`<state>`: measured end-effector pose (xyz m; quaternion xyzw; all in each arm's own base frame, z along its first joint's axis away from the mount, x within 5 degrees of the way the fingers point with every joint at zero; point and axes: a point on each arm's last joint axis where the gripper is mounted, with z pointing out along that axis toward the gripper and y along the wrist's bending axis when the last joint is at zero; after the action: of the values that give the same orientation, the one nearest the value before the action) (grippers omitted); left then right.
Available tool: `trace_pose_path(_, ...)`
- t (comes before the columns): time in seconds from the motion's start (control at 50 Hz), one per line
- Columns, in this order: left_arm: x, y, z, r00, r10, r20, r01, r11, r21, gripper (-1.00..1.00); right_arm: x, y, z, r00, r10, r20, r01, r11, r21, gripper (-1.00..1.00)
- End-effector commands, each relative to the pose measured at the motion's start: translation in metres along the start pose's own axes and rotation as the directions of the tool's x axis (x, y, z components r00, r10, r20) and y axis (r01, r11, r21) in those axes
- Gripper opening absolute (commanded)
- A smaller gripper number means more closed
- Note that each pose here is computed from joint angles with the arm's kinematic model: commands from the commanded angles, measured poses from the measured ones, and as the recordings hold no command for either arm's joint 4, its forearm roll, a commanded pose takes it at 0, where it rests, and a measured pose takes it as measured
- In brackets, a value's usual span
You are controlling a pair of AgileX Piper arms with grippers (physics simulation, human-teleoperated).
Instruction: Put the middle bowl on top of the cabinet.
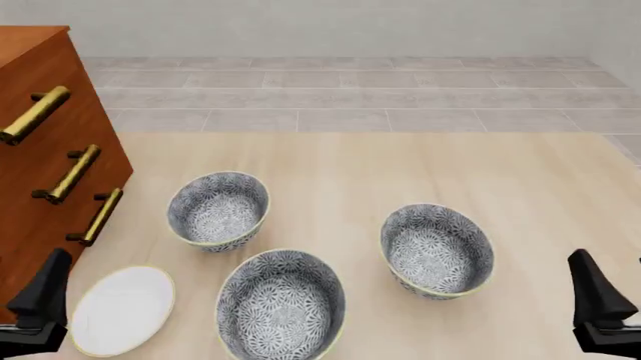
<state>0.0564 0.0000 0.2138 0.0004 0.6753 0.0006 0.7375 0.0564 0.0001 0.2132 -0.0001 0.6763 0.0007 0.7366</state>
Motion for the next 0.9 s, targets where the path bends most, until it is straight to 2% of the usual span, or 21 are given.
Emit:
trace_pose_path(0.02,-0.004,0.0,0.001,1.0,0.009,0.01,-0.009,1.0,0.003,1.0,0.0,0.0,0.003,1.0,0.001,-0.014,-0.001,1.0,-0.006,1.0)
trace_pose_path(0.26,-0.011,-0.001,-0.001,0.999,0.025,0.023,-0.026,0.999,0.024,1.0,0.0,0.0,0.006,1.0,0.01,-0.022,-0.01,1.0,-0.002,1.0)
trace_pose_path(0.44,-0.03,-0.006,0.0,0.998,0.052,0.046,-0.056,0.993,0.102,1.0,0.0,0.0,0.006,1.0,0.015,-0.02,-0.015,1.0,0.002,1.0)
trace_pose_path(0.5,-0.035,-0.008,0.002,0.994,0.088,0.061,-0.096,0.985,0.14,1.0,0.0,0.0,0.005,1.0,0.017,-0.02,-0.017,1.0,0.001,1.0)
trace_pose_path(0.6,-0.041,-0.012,0.01,0.994,0.091,0.067,-0.102,0.978,0.18,1.0,0.0,0.0,0.005,1.0,0.017,-0.019,-0.017,1.0,-0.001,1.0)
trace_pose_path(0.62,-0.044,-0.015,0.013,0.991,0.107,0.076,-0.121,0.97,0.21,1.0,0.0,0.0,0.005,1.0,0.017,-0.019,-0.017,1.0,-0.001,1.0)
trace_pose_path(0.74,-0.059,-0.022,0.026,0.994,0.085,0.067,-0.099,0.959,0.266,1.0,0.0,0.0,0.005,1.0,0.015,-0.017,-0.015,1.0,0.0,1.0)
trace_pose_path(0.9,-0.076,-0.039,0.044,0.997,0.062,0.055,-0.078,0.921,0.382,1.0,0.0,0.0,0.005,1.0,0.02,-0.016,-0.02,1.0,0.005,1.0)
